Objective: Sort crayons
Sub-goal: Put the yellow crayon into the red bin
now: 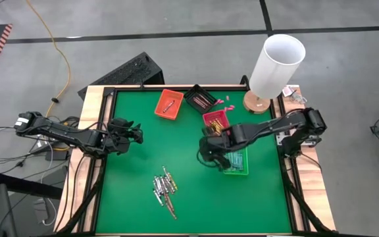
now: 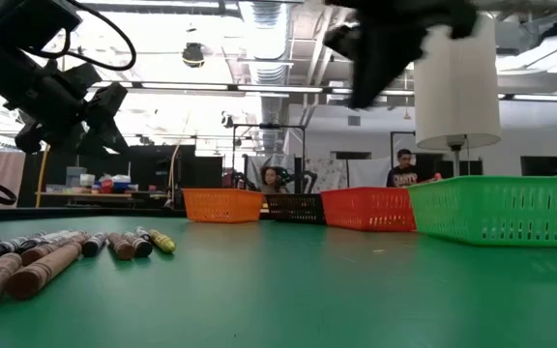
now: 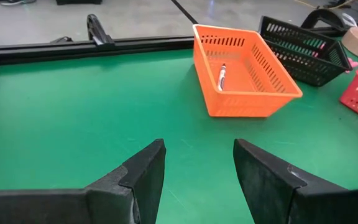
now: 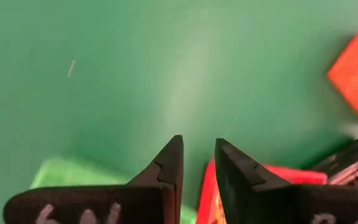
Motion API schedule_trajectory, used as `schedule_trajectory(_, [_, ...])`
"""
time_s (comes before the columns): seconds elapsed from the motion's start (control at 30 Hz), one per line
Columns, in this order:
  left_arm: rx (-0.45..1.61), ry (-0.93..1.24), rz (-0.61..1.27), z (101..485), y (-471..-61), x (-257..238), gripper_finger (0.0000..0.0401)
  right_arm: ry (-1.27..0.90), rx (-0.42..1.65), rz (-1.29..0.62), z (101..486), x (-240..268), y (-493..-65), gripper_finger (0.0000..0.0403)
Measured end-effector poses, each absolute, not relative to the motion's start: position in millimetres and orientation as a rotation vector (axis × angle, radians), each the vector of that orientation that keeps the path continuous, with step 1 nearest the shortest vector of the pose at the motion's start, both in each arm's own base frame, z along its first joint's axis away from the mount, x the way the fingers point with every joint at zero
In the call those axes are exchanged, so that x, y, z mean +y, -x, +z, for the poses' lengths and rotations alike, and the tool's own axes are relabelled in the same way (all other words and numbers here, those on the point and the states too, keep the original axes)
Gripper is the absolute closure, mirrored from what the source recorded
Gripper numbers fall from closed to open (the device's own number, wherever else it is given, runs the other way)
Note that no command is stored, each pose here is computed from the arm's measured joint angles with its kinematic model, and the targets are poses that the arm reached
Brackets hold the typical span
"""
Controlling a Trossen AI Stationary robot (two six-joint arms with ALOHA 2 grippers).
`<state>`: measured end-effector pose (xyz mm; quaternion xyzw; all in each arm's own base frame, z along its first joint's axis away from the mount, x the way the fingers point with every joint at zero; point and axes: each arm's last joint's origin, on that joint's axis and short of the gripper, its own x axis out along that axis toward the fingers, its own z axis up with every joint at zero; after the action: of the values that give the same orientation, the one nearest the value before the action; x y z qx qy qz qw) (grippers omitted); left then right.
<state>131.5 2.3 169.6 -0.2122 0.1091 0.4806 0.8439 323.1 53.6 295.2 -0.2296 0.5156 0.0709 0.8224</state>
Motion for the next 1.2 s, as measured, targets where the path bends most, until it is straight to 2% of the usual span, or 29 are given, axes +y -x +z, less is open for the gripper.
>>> schedule_trajectory(0.37, [0.222, 0.456, 1.011, 170, -132, 2, 0.0221, -0.119, 0.69, -0.125, 311, 32, -366, 0.0316])
schedule_trajectory(0.7, [0.212, 0.511, 0.999, 170, -133, 2, 0.0221, -0.318, 0.548, -0.051, 304, 61, -389, 0.0316])
schedule_trajectory(1.0, [0.236, 0.58, 0.925, 171, -136, -1, 0.0221, -0.425, 0.559, -0.044, 253, 92, -420, 0.0316])
schedule_trajectory(1.2, [0.219, 0.623, 0.89, 173, -139, -2, 0.0221, -0.489, 0.597, -0.148, 213, 104, -432, 0.0316])
